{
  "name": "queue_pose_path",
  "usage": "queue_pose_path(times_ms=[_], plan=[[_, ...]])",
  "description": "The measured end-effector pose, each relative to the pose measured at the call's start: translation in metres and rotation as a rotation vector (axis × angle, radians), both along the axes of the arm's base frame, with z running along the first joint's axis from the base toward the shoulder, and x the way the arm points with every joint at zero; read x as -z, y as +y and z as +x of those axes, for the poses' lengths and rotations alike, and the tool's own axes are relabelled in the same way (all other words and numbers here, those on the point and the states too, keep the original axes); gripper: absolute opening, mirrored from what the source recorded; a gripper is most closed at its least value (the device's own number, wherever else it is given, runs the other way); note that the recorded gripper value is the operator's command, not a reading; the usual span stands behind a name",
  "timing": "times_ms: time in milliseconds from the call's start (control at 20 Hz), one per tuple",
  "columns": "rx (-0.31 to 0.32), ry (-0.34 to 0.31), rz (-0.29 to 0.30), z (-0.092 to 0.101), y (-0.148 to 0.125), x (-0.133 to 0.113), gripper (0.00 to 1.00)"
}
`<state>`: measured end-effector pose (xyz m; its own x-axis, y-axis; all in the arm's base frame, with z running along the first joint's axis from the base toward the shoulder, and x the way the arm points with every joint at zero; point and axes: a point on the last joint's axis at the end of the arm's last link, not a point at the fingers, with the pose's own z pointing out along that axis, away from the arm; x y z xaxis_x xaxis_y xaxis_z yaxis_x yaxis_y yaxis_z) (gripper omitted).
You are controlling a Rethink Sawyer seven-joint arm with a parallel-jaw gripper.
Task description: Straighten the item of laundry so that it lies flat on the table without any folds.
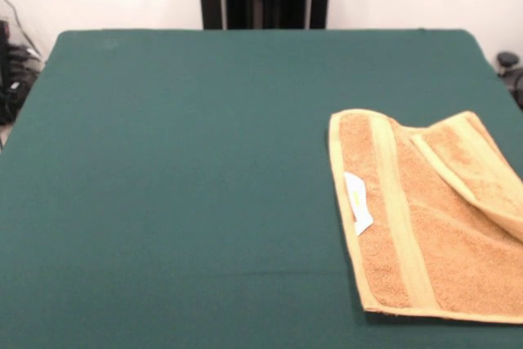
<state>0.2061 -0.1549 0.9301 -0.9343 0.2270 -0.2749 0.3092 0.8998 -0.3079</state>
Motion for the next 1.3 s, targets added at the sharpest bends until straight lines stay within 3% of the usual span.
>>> queue_pose_path(times_ms=[300,900,1300], plan=[[-0.031,-0.032,0.012,0.012,-0.026,0.020,1.00],[-0.065,-0.039,0.073,0.022,-0.039,0.042,1.00],[-0.042,-0.063,0.074,0.022,-0.059,0.051,1.00]])
